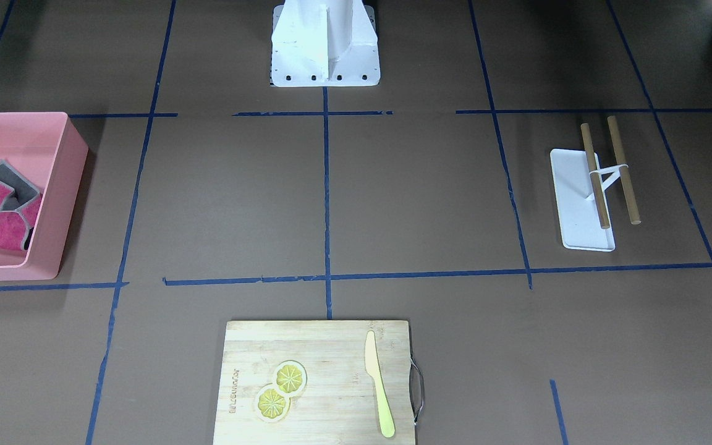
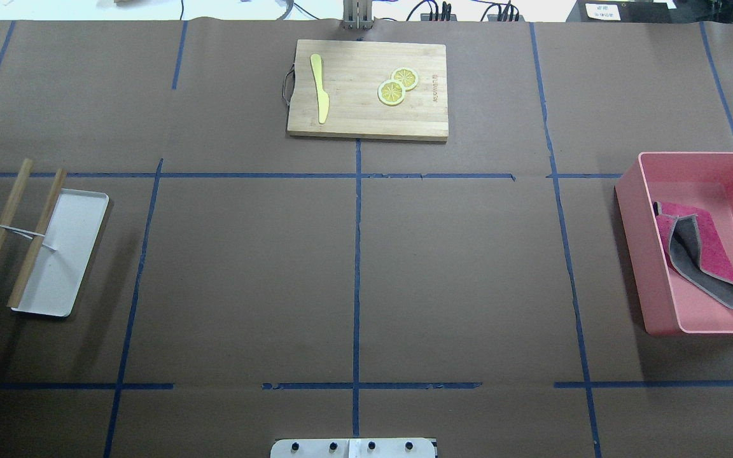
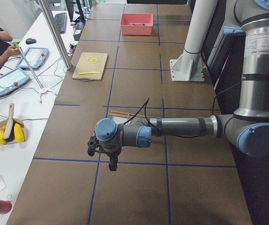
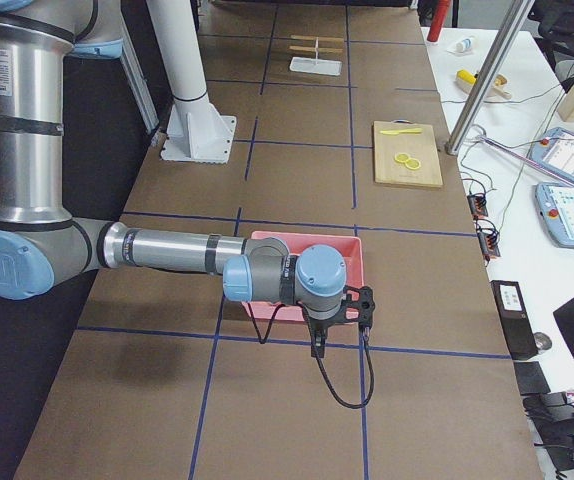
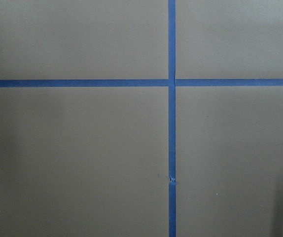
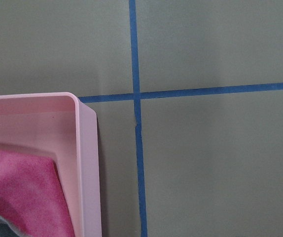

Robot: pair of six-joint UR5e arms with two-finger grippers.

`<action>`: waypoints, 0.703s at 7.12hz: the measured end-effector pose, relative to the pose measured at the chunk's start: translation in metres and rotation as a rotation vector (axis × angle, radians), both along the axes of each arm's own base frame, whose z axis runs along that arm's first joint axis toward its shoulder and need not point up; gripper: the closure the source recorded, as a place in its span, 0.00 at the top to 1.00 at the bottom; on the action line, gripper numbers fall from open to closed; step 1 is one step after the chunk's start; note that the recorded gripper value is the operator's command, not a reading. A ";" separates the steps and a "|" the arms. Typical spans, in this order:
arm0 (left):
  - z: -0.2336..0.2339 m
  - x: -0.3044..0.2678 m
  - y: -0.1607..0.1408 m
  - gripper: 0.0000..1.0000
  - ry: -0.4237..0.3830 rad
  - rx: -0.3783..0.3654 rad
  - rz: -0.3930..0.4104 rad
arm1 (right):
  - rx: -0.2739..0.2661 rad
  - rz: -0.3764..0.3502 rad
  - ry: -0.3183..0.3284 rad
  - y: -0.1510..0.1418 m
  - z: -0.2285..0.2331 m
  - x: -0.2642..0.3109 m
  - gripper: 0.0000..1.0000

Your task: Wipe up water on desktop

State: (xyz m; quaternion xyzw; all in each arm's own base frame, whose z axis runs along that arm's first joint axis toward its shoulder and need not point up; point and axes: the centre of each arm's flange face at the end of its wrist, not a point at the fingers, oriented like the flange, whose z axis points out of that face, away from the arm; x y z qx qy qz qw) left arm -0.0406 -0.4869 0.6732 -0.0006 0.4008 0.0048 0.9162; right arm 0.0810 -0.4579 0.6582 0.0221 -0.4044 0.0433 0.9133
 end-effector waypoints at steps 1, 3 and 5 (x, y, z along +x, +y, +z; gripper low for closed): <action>0.000 0.000 0.000 1.00 0.000 0.000 0.001 | -0.001 0.000 0.000 0.000 0.001 0.000 1.00; 0.001 0.000 0.000 1.00 0.000 0.000 0.001 | -0.003 0.000 0.001 0.000 0.002 0.000 1.00; 0.001 0.000 0.000 1.00 0.001 0.001 0.001 | -0.003 0.000 0.000 0.000 0.002 0.000 1.00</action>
